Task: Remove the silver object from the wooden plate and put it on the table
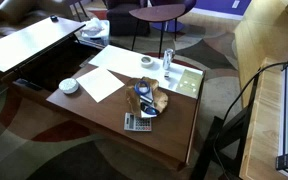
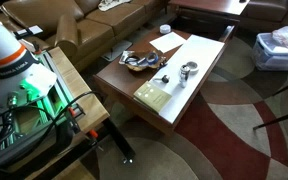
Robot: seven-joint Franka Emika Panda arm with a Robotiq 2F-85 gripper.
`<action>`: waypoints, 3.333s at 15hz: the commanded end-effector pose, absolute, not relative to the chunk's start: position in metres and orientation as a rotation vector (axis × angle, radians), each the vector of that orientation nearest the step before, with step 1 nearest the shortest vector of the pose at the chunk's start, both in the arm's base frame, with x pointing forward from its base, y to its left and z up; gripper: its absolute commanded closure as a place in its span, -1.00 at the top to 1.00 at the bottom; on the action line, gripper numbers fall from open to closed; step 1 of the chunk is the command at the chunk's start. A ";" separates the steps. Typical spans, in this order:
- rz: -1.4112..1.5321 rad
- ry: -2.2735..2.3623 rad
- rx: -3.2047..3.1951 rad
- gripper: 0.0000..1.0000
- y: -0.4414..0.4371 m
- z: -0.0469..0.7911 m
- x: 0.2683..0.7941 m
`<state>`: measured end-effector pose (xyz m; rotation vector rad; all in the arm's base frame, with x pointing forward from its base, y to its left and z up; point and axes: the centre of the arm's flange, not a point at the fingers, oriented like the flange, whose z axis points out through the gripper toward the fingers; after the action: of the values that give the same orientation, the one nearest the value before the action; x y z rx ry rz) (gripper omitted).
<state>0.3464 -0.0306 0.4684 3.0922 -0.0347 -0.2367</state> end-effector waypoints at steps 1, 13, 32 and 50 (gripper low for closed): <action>-0.237 -0.035 3.092 1.00 -0.031 0.468 0.346; -0.032 0.025 3.200 1.00 -0.008 0.445 0.376; -0.187 0.088 3.218 1.00 0.043 0.254 0.455; 0.036 0.211 3.308 1.00 0.101 0.091 0.493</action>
<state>0.4932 0.1011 0.0912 3.3082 0.2113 0.0363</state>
